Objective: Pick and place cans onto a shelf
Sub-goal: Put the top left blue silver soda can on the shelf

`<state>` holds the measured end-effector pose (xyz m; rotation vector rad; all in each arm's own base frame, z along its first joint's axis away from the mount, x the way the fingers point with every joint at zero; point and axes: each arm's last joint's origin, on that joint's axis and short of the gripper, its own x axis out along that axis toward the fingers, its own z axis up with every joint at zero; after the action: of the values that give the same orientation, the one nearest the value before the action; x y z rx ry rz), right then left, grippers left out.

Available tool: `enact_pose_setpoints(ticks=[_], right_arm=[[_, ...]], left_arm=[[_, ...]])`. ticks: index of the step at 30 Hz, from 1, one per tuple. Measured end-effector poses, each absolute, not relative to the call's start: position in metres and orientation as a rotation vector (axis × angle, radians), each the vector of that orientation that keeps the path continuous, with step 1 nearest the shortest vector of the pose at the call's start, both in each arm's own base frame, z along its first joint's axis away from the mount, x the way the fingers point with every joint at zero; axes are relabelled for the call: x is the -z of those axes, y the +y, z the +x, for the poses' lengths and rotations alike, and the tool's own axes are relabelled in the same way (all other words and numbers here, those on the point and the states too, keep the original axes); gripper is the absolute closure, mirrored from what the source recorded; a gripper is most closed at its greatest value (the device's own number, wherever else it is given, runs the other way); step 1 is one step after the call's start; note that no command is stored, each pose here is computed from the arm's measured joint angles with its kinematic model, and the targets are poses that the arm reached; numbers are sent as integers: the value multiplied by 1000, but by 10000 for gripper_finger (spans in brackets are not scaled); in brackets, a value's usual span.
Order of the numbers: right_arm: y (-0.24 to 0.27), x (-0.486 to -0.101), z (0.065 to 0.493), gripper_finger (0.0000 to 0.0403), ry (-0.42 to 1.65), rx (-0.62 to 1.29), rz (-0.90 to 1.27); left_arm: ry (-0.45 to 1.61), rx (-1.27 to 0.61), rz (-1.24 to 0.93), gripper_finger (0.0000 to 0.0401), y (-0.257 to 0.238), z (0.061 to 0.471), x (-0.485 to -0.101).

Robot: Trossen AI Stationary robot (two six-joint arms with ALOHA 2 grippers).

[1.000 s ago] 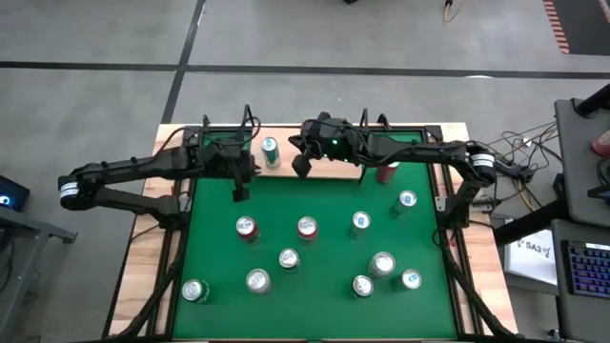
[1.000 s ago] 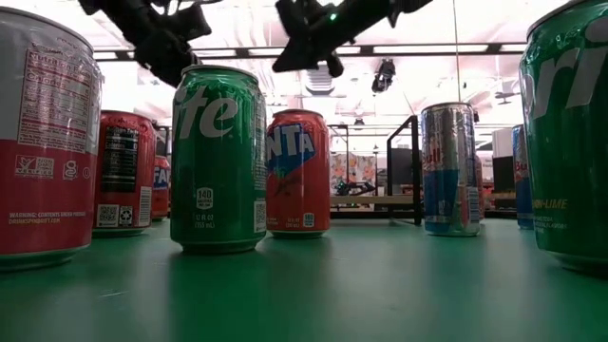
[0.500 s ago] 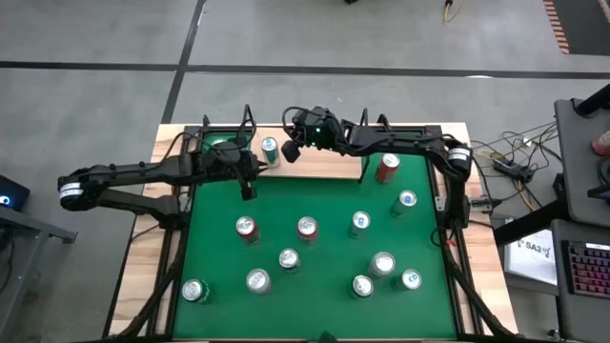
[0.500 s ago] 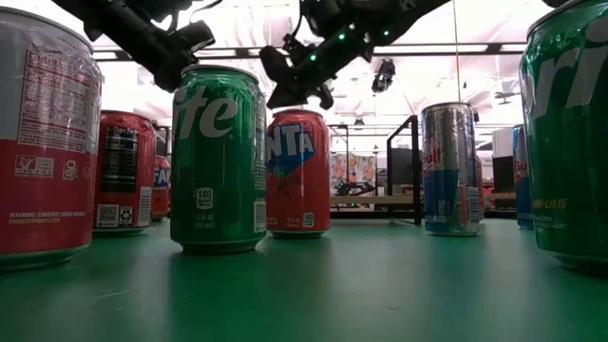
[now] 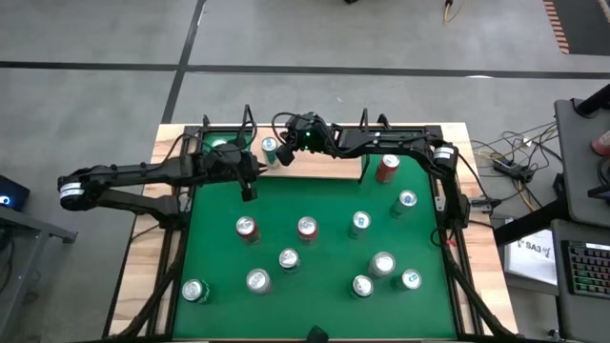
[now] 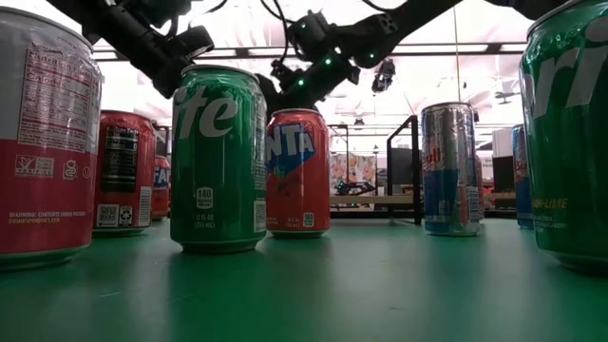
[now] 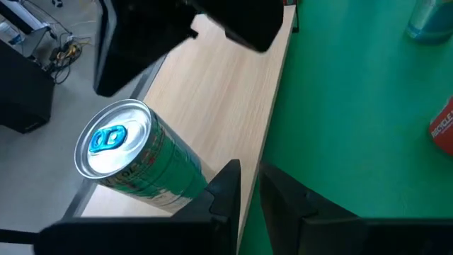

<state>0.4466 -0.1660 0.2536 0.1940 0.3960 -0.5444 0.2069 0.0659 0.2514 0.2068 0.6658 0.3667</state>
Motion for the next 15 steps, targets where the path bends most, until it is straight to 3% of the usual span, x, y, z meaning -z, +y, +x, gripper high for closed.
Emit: enact_pose_setpoints(ticks=[15], right_arm=[[-156, -255, 451, 394, 389, 423, 196]], left_arm=[[668, -487, 216, 365, 69, 205, -253]])
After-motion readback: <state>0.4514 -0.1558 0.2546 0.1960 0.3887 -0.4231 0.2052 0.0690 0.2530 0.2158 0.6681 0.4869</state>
